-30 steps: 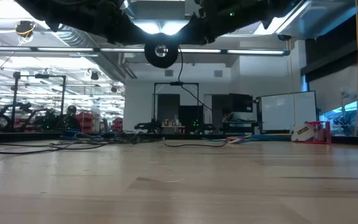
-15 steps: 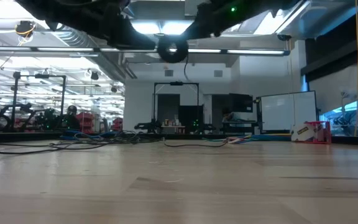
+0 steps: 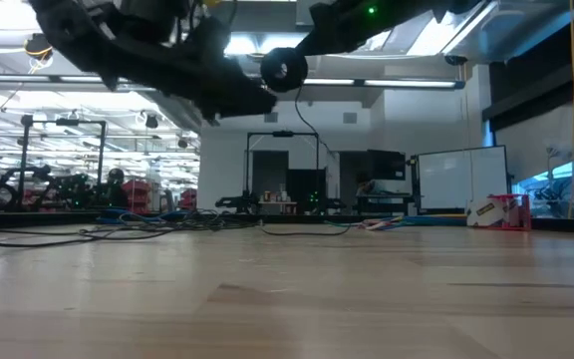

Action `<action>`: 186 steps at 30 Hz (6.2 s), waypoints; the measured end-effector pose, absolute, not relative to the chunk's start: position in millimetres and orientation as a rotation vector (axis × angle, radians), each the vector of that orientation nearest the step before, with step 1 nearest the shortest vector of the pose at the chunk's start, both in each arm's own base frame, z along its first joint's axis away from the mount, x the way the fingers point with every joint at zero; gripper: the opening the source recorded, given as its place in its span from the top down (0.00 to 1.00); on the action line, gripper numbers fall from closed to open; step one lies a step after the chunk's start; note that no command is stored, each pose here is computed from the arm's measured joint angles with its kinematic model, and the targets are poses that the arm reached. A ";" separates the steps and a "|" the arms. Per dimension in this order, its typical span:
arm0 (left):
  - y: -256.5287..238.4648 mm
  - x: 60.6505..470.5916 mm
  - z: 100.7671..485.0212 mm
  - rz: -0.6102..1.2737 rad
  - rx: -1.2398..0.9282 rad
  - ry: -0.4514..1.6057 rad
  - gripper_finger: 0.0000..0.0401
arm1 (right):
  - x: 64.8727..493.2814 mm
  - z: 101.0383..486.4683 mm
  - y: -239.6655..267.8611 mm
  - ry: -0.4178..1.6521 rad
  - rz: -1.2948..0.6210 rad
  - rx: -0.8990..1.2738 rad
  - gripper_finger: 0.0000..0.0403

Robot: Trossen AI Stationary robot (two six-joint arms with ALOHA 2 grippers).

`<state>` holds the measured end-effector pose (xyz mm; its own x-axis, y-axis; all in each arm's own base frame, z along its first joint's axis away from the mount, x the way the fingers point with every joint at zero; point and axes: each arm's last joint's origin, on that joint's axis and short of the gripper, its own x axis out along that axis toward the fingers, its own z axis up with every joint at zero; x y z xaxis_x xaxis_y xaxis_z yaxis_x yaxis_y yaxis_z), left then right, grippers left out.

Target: Coiling cords

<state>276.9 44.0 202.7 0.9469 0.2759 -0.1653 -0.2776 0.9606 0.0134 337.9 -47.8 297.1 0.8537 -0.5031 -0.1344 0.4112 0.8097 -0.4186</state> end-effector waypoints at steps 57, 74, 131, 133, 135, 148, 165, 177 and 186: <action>78.7 300.7 191.5 0.703 0.371 0.483 0.99 | 335.3 286.5 -48.7 0.365 -0.524 -0.412 0.99; 68.8 316.4 174.2 0.411 -0.046 0.332 0.71 | 335.9 289.8 -49.1 0.336 -0.540 -0.420 0.99; 66.8 339.7 177.8 0.434 0.058 0.286 0.75 | 335.1 288.0 -49.6 0.368 -0.551 -0.453 0.99; 66.5 337.7 179.8 0.433 0.063 0.233 0.69 | 335.1 288.1 -49.6 0.367 -0.551 -0.453 0.99; 68.4 333.2 178.0 0.443 0.064 0.194 0.64 | 335.1 288.0 -49.6 0.368 -0.551 -0.452 0.99; 74.8 326.4 174.0 0.434 0.072 0.081 0.64 | 335.6 290.3 -49.6 0.345 -0.554 -0.453 0.99; 71.9 328.8 179.0 0.314 0.129 0.041 0.98 | 336.8 292.1 -48.4 0.316 -0.513 -0.450 0.99; 83.9 326.0 179.5 0.373 0.112 0.037 0.99 | 339.3 295.7 -44.9 0.237 -0.382 -0.396 0.99; 93.5 321.4 168.0 0.456 0.140 0.180 0.98 | 335.7 288.1 -45.4 0.343 -0.389 -0.427 0.99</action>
